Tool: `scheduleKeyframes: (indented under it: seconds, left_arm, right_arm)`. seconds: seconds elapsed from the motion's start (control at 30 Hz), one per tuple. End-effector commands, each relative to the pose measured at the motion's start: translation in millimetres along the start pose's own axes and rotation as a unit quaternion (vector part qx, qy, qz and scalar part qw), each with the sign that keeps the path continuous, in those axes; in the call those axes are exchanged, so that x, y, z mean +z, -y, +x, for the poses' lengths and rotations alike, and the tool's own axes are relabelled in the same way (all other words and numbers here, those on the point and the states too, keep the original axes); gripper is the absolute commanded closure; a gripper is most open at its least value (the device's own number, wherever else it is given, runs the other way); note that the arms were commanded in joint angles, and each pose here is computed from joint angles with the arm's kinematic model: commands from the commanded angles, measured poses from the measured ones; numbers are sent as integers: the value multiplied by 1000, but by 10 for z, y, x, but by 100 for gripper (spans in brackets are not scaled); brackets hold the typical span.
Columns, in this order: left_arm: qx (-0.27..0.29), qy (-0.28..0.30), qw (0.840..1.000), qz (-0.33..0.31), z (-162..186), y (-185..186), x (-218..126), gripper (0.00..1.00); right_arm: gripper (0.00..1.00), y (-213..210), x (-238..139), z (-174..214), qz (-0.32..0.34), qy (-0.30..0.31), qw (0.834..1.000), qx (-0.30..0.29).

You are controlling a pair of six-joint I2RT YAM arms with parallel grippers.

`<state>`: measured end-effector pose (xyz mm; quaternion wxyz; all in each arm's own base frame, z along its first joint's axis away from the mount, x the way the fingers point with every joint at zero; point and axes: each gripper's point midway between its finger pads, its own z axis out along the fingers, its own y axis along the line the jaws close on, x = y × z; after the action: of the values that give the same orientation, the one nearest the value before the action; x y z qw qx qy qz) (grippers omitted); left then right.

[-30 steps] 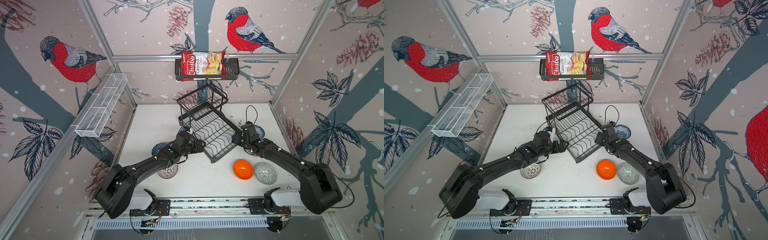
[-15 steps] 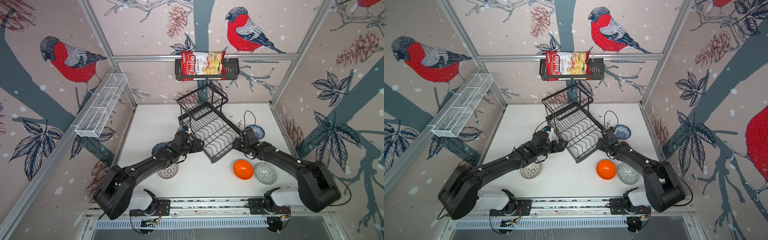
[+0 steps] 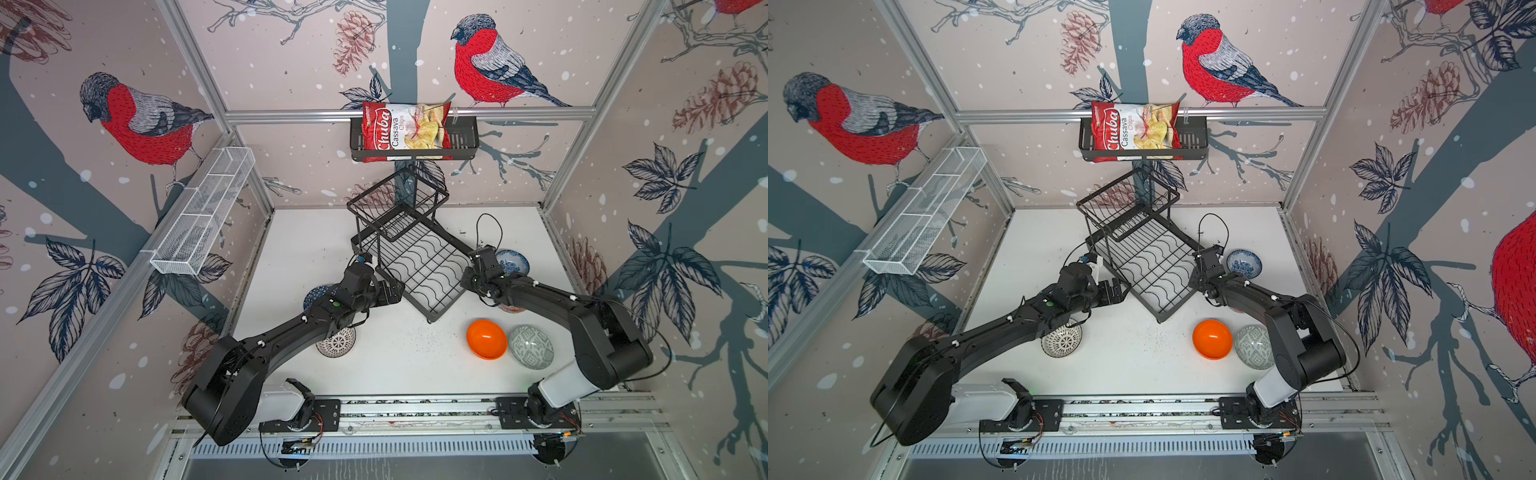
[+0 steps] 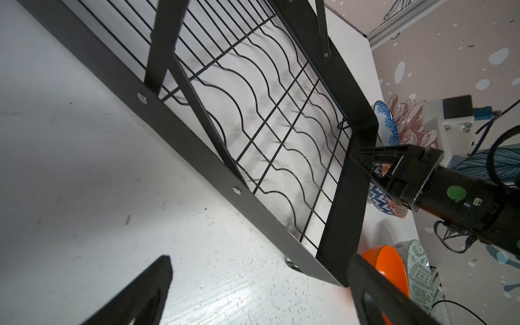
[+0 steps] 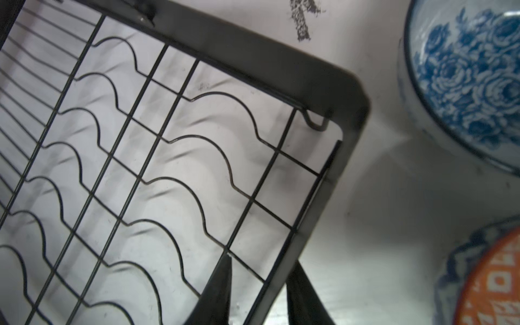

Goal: Load the bowls into the dish rack
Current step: 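Lift and tilt the rack with both grippers, then set it down squarely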

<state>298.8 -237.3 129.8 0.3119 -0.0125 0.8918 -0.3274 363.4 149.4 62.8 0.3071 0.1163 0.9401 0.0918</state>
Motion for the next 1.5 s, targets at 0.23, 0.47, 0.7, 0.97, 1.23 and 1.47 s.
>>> scheduleKeyframes:
  seconds: [0.23,0.47,0.7,0.97,1.23,1.47]
  left_arm:
    - [-3,1,1000,-3,23,-83,-32,2]
    - [-7,1,1000,-4,22,-118,-33,2]
    - [-8,-1,1000,-10,31,-169,-37,2]
    - [-7,1,1000,-14,24,-194,-24,2]
    - [-8,19,1000,-22,-55,-216,-95,2]
    - [-1,26,999,-21,-74,-228,-134,2]
  right_arm:
    - [76,-201,278,-26,6,-40,995,-93]
    - [79,-399,552,-278,19,-31,992,-124]
    - [80,-667,759,-494,8,-15,983,-183]
    - [56,-842,550,-746,1,13,986,-167]
    - [37,-752,79,-517,-14,9,992,-125]
    - [38,-710,90,27,-40,-40,992,-109]
